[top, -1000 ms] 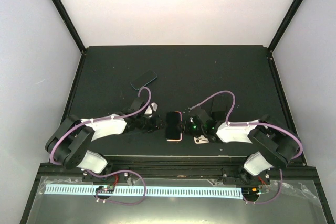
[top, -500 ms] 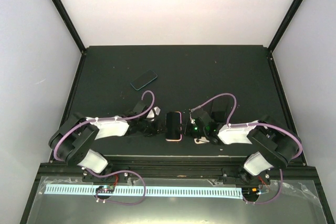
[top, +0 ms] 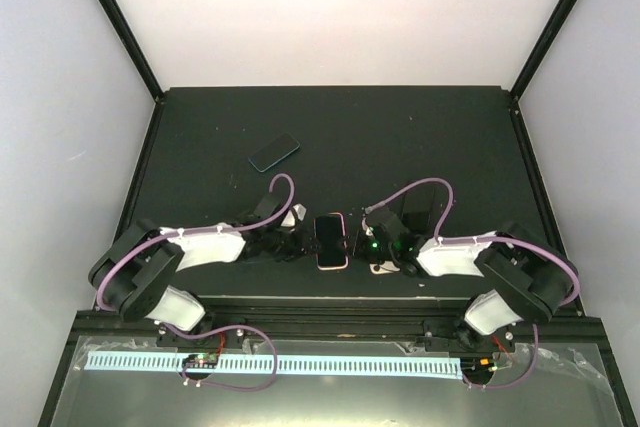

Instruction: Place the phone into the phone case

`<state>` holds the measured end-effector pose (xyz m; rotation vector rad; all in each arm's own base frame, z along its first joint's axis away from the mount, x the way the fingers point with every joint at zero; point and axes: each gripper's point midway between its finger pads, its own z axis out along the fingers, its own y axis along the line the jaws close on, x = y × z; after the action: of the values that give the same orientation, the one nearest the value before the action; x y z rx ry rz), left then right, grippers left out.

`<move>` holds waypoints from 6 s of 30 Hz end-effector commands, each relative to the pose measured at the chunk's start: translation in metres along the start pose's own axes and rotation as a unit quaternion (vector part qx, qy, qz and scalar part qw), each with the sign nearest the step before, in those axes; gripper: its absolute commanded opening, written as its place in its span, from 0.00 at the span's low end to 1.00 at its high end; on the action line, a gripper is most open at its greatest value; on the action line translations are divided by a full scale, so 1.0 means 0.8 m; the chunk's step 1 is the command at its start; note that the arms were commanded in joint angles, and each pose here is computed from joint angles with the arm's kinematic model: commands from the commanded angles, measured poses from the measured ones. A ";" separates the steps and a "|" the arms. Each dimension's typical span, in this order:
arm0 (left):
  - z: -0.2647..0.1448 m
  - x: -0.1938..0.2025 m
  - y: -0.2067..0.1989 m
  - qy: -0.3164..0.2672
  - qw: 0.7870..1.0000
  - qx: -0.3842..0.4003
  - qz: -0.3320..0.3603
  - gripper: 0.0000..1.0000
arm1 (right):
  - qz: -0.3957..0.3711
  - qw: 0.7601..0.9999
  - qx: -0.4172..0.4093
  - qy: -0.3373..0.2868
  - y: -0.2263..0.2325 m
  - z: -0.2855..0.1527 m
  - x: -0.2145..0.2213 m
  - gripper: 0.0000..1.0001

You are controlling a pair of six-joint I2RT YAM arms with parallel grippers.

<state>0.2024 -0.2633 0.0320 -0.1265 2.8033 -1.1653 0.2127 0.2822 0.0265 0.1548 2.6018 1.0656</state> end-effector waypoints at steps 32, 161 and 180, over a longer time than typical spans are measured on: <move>-0.010 -0.031 0.049 -0.026 0.998 -0.048 0.020 0.18 | -0.030 0.987 -0.159 0.018 0.100 0.002 -0.027 0.48; -0.208 -0.017 -0.116 -0.087 0.939 0.327 0.055 0.65 | 0.061 0.893 -0.446 -0.027 0.236 -0.128 -0.072 0.14; -0.186 -0.016 -0.107 -0.065 0.953 0.290 0.056 0.10 | 0.055 0.915 -0.396 -0.044 0.218 -0.107 -0.077 0.15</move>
<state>0.1952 -0.2146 0.1877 -0.0448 2.2269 -1.8310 0.2324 0.3365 0.1935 0.2239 2.0139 1.9979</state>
